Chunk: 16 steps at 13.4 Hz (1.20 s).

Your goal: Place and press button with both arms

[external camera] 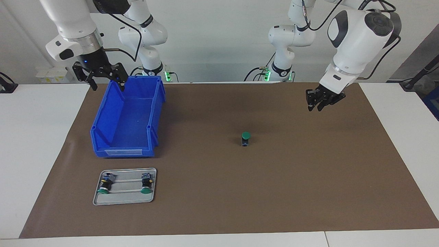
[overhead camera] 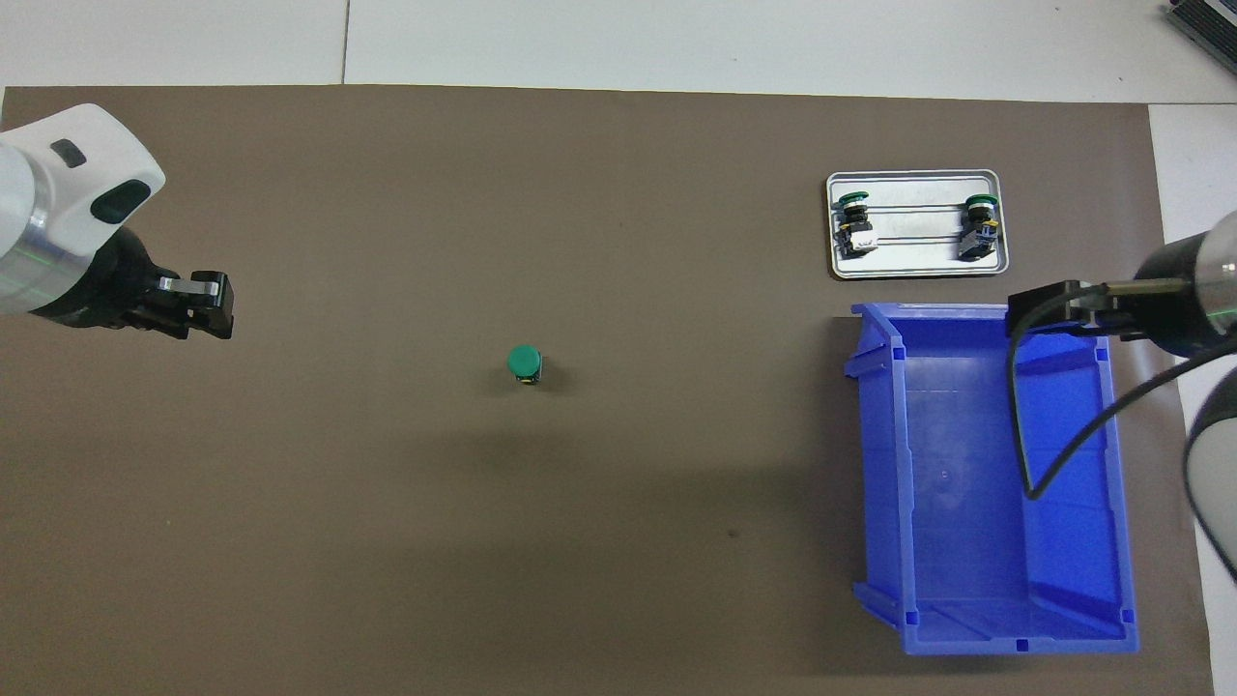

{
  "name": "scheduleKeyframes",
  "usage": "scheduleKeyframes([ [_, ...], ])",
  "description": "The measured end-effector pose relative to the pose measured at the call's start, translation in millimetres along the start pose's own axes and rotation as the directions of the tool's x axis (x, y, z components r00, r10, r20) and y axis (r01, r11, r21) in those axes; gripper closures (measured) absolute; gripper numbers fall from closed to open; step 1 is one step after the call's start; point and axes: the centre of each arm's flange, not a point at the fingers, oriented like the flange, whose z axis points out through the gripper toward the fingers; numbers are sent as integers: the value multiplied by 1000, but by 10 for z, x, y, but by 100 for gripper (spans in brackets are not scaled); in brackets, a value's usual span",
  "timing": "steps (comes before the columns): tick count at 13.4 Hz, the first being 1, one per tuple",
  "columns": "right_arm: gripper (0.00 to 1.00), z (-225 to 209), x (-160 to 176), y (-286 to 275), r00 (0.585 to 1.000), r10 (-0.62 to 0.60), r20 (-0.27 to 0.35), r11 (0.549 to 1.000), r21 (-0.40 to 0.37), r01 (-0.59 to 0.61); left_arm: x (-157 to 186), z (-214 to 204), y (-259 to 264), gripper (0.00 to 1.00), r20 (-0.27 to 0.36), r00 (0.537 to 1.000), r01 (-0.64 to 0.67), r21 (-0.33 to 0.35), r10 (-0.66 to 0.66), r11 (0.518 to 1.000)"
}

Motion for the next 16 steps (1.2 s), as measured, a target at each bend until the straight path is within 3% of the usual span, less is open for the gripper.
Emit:
scheduleKeyframes([
  [5, 0, 659, -5, -1795, 997, 70, -32, 997, 28, -69, -144, -230, 3, 57, 50, 999, -17, 8, 17, 1000],
  [7, 0, 1074, -41, -2486, 994, 104, -44, 994, 45, -102, -119, -158, -24, 37, 54, 997, -61, 6, 61, 998],
  [10, 0, 1676, -198, -3350, 985, 161, -56, 985, 75, -157, 10, 12, -224, 1, 0, 999, -54, 3, 54, 999],
  [16, 0, 2704, -371, -4107, 985, 148, -85, 983, 121, -137, -56, 137, -410, 0, -26, 998, -50, -1, 50, 999],
])
